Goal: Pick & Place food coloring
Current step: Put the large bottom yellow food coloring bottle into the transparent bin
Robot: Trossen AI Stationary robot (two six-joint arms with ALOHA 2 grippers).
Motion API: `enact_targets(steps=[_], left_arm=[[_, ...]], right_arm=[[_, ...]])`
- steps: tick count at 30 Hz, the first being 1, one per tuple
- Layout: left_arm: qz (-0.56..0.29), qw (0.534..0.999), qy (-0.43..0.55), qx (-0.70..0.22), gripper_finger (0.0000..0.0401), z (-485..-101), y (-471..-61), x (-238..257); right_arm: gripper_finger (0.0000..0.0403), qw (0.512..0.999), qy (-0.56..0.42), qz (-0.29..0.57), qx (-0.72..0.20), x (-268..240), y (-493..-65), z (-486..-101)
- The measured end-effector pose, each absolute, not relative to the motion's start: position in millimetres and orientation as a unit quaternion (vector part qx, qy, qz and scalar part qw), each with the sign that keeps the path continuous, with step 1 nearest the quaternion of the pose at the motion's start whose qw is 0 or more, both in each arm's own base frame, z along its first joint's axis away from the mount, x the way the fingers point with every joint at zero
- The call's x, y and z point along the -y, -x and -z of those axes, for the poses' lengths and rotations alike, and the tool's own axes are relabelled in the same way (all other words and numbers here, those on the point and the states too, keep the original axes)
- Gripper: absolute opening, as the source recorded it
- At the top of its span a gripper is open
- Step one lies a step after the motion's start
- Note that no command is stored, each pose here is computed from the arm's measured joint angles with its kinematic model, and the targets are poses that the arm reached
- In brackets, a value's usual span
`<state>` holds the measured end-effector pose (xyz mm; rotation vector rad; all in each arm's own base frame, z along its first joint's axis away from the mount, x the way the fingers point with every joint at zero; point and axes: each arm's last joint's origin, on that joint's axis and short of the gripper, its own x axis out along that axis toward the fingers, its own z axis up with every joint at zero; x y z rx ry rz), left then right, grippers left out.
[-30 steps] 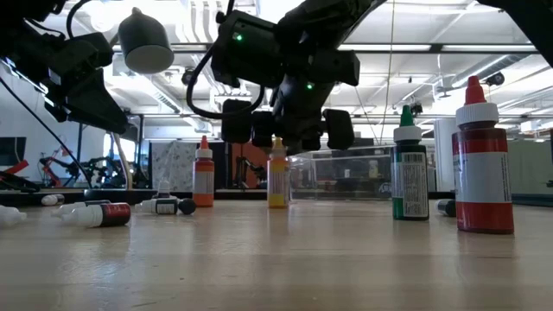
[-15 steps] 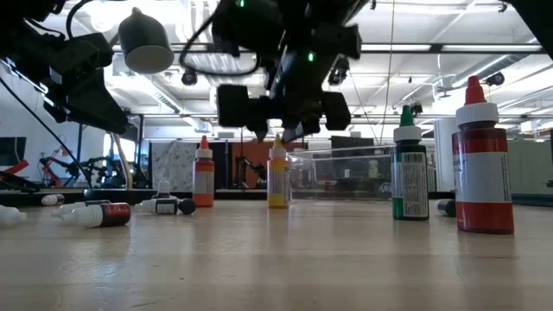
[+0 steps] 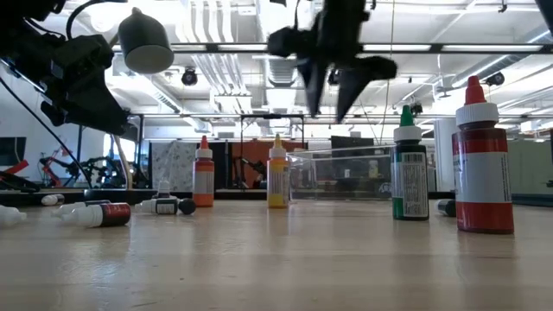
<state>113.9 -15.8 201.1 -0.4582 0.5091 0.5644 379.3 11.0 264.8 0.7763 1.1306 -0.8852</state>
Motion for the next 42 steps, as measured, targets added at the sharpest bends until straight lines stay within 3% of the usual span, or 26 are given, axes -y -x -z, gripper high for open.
enact_targets(steps=[10, 17, 22, 31, 42], left_arm=[[-0.273, 0.904, 0.220, -0.246, 0.0177, -201, -114, 16], [-0.273, 0.905, 0.221, -0.241, 0.0177, -202, -115, 16], [-0.273, 0.905, 0.221, -0.240, 0.0177, -202, -115, 16], [-0.281, 0.903, 0.227, -0.234, 0.0177, -202, -115, 16], [-0.287, 0.896, 0.259, -0.221, 0.0177, -202, -115, 16]], right_arm=[[0.0201, 0.656, -0.341, 0.352, -0.574, -33, -322, -301], [0.0201, 0.663, -0.299, 0.320, -0.607, -81, -289, -294], [0.0201, 0.634, -0.290, 0.312, -0.645, -115, -267, -291], [0.0201, 0.640, -0.130, 0.247, -0.715, -161, -224, -283], [0.0201, 0.680, -0.096, 0.249, -0.683, -177, -178, -279]])
